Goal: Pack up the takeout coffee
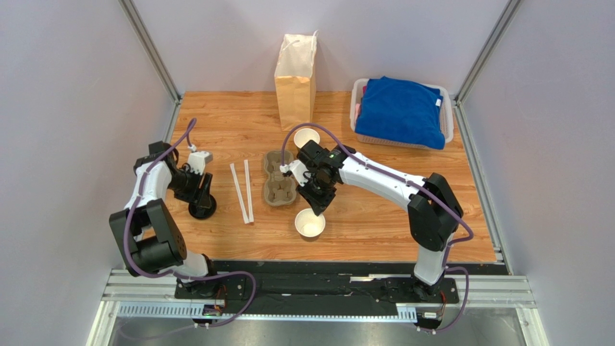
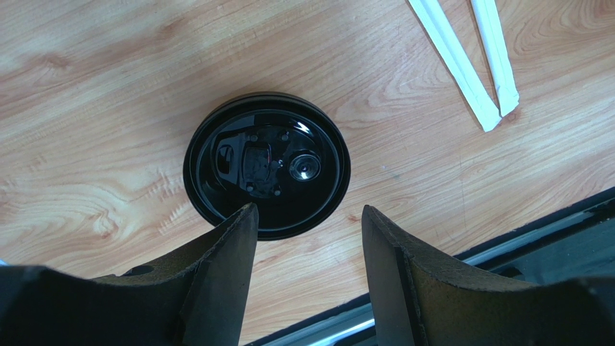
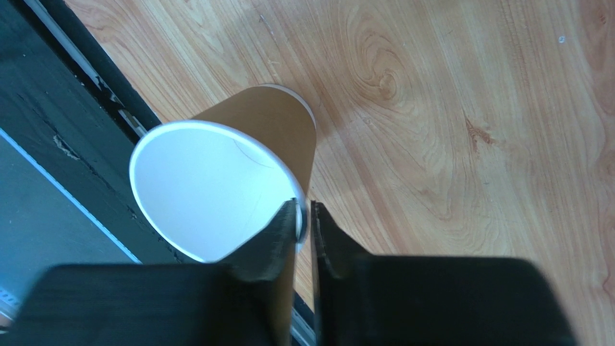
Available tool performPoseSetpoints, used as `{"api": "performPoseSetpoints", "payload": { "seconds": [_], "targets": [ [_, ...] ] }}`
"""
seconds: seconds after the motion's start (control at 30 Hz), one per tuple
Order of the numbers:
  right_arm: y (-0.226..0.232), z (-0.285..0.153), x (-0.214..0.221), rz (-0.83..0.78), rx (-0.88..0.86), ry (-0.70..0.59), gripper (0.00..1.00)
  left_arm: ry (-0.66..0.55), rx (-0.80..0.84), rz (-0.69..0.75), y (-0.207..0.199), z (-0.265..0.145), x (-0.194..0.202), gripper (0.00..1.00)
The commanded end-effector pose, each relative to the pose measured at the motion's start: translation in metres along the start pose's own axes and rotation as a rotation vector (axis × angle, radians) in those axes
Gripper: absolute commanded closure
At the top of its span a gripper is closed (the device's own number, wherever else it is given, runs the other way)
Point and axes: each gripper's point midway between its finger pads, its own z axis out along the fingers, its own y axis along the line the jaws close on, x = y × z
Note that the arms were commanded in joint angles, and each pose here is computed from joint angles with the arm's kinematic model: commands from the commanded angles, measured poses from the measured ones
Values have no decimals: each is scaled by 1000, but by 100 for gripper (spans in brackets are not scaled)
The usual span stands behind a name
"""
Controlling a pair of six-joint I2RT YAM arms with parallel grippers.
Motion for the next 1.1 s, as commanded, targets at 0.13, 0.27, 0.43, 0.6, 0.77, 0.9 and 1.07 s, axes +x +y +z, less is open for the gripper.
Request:
{"api": "performPoseSetpoints", "payload": {
  "seconds": [0.13, 0.27, 0.43, 0.6, 0.77, 0.9, 1.07],
  "targets": [
    [-6, -26, 2, -36, 80, -40, 100, -28, 18, 28, -2, 8, -3, 39],
    [-18, -33, 13, -28, 123, -34, 100, -26, 19, 29, -1, 11, -1, 40],
    [-43, -32, 24, 22, 135, -18, 100, -16, 5, 35, 3, 14, 1, 42],
    [-50, -35, 23, 34, 141, -33, 99, -8, 32, 34, 1, 20, 0, 46],
    [-51, -41, 22, 37, 138, -38, 96, 0, 58, 37, -3, 27, -1, 46],
    [-49, -47, 17, 46, 137, -56, 88, 3, 71, 26, -3, 33, -2, 46],
    [-47, -53, 15, 50, 130, -60, 66, 11, 75, 27, -3, 39, -1, 46]
  ]
}}
